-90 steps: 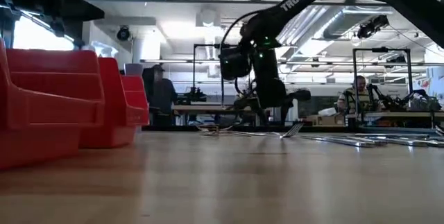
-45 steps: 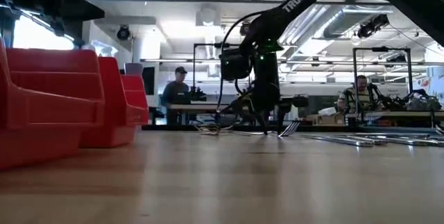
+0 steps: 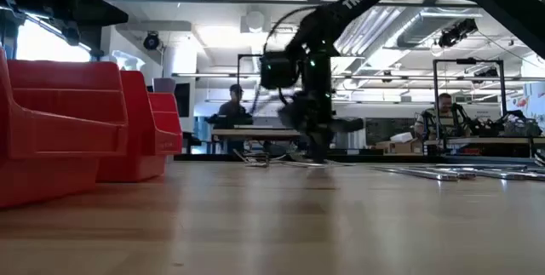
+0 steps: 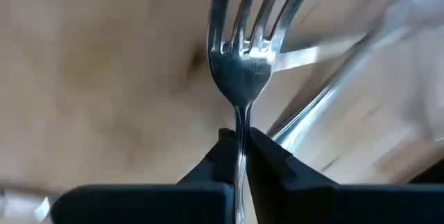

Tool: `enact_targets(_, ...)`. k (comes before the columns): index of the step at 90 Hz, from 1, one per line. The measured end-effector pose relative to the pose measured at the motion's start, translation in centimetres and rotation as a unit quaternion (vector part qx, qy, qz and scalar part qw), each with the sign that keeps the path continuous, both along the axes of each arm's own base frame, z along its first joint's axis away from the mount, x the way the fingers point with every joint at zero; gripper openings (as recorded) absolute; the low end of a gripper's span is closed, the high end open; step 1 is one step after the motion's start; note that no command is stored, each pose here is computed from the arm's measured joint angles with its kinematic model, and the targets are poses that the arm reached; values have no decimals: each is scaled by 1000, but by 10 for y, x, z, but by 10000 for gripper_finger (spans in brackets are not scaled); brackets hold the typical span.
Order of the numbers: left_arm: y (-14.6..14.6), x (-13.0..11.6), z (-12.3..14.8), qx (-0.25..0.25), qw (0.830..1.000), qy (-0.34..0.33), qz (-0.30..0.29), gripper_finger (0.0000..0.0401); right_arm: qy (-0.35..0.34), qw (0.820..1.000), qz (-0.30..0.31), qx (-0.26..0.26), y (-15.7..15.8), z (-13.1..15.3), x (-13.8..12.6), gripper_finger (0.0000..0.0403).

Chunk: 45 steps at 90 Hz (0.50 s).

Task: Sort silverware
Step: Put the silver fork in the top red bin

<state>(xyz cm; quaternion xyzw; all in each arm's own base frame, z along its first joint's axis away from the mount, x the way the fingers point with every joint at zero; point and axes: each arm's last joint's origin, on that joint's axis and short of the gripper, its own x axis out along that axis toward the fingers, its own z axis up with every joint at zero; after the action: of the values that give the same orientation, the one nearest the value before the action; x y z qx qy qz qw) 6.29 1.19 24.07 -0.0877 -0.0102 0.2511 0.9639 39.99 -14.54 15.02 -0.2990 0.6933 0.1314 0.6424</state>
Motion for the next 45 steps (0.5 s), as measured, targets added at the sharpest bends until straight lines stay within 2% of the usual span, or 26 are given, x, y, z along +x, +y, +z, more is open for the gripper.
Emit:
enact_targets(14,0,0,0,0,1000,0,0,0,-95,994,-53,24,4,43,16,1)
enact_targets(27,0,0,0,0,1000,0,0,0,-191,975,-95,56,11,88,25,0)
enact_targets(34,0,0,0,0,1000,0,0,0,-255,954,-110,112,22,110,34,0)
enact_targets(45,0,0,0,0,1000,1,1,0,-340,904,-104,237,47,135,52,0)
